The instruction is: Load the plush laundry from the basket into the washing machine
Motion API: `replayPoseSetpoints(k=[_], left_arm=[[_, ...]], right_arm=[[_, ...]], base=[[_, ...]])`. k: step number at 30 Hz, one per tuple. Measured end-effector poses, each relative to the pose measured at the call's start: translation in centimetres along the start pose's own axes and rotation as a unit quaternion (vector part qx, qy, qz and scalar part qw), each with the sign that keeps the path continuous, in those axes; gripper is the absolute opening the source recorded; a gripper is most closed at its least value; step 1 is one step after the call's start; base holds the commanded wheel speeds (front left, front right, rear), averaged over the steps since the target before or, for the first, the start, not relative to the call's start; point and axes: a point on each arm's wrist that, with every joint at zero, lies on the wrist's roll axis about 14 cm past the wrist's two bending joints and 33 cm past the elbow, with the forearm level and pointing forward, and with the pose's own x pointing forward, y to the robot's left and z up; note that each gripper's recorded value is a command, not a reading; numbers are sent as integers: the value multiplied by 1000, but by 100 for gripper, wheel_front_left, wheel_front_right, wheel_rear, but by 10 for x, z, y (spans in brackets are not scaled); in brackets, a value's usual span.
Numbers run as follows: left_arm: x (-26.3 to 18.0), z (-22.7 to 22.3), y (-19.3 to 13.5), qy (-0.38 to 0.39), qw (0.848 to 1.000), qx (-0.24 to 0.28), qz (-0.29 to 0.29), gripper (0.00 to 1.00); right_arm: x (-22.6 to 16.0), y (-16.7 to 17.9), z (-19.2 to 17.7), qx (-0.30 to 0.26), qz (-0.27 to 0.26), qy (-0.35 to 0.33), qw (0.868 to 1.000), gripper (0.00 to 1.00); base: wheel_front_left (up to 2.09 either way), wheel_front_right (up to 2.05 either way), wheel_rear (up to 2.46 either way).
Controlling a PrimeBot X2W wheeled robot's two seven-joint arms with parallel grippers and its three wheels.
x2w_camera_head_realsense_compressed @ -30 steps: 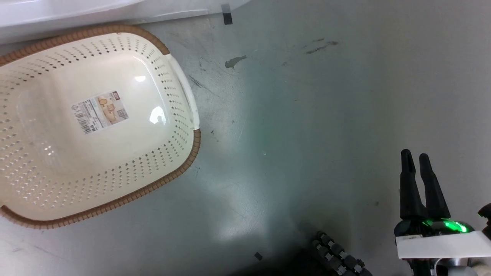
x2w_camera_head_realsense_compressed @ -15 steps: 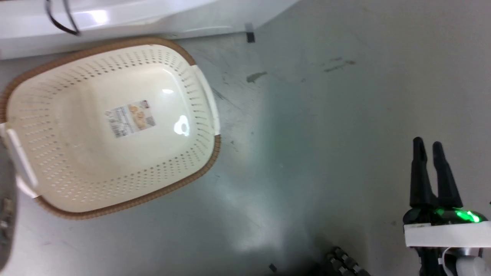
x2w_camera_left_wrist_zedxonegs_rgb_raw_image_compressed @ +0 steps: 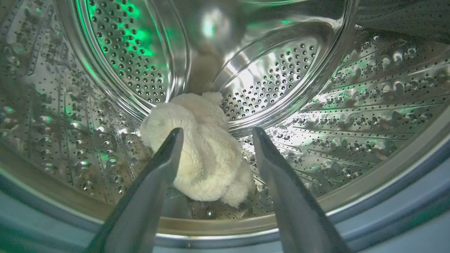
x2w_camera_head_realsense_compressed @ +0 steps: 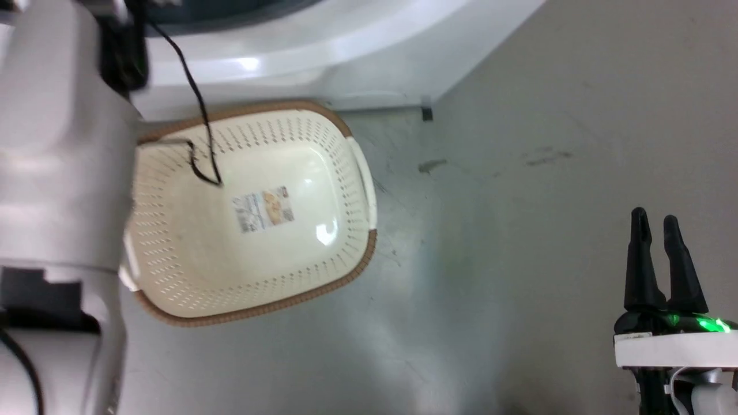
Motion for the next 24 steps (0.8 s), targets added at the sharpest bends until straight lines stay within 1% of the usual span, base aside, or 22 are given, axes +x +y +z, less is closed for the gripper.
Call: replayPoseSetpoints(k=[12,20,24], left_arm=[[-70,30,2,7,1000,15,20,100],[-122,59,5,-4,999,18,36,100],[-149,69,8,-9,999,23,43,100]], right_arm=[[-9,32,30,7,50,-40,998,100],[-33,51,44,-9,85,-54,995,100],[-46,62,51,-29,107,-64,992,100]], base=[[0,0,0],[0,0,0],[0,0,0]])
